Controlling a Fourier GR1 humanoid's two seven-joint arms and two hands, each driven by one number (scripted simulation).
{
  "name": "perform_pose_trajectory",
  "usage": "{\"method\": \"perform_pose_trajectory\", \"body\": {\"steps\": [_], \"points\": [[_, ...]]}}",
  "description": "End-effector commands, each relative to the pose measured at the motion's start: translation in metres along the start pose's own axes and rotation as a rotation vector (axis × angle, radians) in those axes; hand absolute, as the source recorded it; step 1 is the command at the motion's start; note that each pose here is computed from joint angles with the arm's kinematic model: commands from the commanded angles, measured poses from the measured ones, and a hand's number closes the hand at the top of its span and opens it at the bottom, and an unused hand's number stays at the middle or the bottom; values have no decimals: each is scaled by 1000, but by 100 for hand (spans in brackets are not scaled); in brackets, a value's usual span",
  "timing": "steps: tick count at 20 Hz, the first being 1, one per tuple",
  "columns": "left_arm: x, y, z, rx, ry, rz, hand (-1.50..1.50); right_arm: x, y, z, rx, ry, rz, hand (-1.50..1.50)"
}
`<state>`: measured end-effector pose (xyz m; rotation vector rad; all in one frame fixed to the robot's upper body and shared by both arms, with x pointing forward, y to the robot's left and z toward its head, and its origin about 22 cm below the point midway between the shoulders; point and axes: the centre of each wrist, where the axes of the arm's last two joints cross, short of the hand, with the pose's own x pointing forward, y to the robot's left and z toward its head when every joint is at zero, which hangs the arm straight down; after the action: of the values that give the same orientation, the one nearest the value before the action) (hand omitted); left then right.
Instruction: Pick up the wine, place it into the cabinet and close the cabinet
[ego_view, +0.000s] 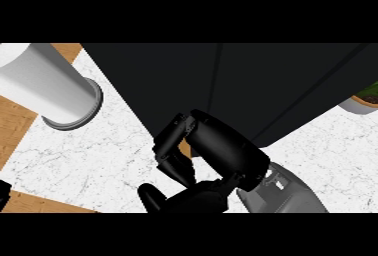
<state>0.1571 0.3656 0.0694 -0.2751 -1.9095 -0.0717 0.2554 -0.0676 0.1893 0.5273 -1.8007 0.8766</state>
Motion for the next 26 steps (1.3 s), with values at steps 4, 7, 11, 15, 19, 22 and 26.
{"method": "perform_pose_trajectory", "body": {"steps": [4, 7, 11, 15, 19, 22, 26], "points": [[0, -2, -8, -21, -15, 9, 150, 17, -19, -60, -120, 33, 92, 150], [0, -3, -11, -31, -11, 16, 150, 16, -26, -72, -164, 59, 118, 150], [-3, 0, -11, -16, -20, 14, 150, 17, -35, -87, -199, 106, 125, 150], [-2, 3, -17, -40, -31, 5, 150, 13, -50, -94, -225, 113, 58, 150], [-7, -2, -15, -37, -15, 29, 150, 13, -65, -102, -264, 126, -18, 150], [-6, 1, -15, -33, -25, 16, 150, 3, -83, -99, -327, 155, -69, 150], [-9, 0, -13, -21, -20, 17, 150, -17, -97, -91, -371, 229, -109, 150]]}}
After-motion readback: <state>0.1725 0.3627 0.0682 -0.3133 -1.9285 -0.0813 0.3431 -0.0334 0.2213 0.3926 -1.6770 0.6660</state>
